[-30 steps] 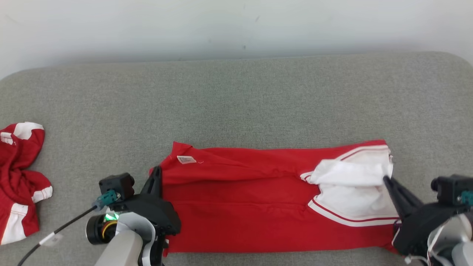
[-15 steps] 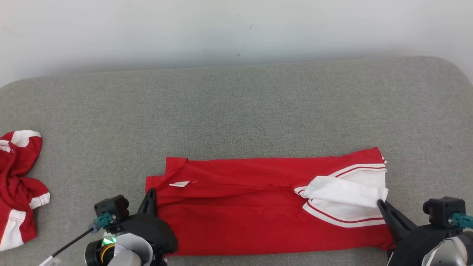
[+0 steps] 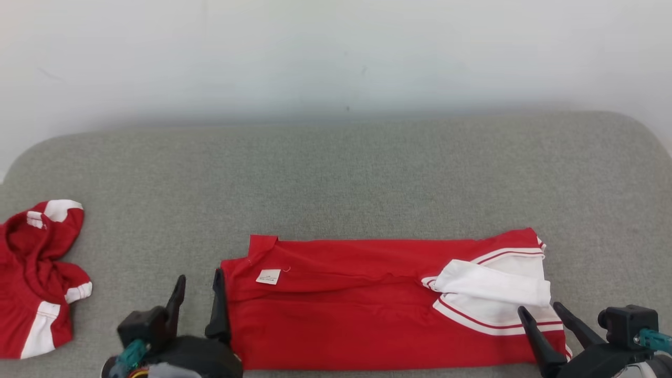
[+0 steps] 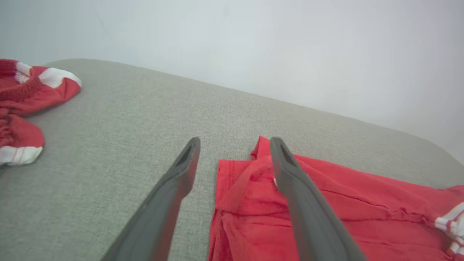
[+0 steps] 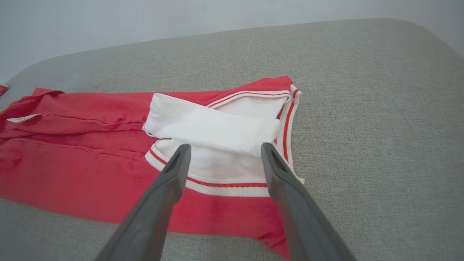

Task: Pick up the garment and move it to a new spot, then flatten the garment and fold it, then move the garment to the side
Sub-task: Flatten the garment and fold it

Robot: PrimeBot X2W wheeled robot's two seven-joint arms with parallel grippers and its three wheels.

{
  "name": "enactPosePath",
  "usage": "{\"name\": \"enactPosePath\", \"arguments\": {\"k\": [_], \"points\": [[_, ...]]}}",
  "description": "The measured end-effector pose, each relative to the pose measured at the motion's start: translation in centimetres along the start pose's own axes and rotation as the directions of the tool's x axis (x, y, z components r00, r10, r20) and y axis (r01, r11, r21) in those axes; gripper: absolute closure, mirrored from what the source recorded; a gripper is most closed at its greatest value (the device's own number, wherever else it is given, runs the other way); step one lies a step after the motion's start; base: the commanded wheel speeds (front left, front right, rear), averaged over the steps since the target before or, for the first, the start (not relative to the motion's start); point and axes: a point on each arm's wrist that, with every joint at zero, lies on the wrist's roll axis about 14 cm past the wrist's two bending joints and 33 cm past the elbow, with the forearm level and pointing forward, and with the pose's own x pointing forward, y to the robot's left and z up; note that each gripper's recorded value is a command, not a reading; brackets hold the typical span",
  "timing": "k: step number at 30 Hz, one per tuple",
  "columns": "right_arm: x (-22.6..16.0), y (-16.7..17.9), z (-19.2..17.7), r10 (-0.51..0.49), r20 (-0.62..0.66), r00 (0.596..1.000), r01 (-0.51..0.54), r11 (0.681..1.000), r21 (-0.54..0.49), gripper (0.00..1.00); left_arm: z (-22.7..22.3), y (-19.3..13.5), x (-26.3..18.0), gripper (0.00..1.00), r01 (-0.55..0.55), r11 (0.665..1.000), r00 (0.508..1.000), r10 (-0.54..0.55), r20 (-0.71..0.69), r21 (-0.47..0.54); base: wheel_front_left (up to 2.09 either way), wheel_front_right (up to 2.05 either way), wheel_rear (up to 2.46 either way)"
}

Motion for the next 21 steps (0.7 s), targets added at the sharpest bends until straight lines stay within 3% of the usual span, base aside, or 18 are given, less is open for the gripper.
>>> {"name": "enactPosePath", "arguments": {"k": [9, 21], "points": [[-0.9, 0.3, 0.3, -0.027, 0.054, 0.998, 0.023, 0.997, 0.078, 0.0, 3.5, 0.7, -4.7, 0.0, -0.01, 0.998, 0.988, 0.0, 0.152, 0.065, 0.0, 0.0, 0.0], [-1.5, 0.1, -0.7, -0.058, 0.053, 0.997, 0.052, 0.993, 0.109, 0.0, 2.5, 1.5, -9.4, 0.0, -0.008, 0.994, 0.989, -0.009, 0.151, 0.113, 0.0, 0.0, 0.0]]}}
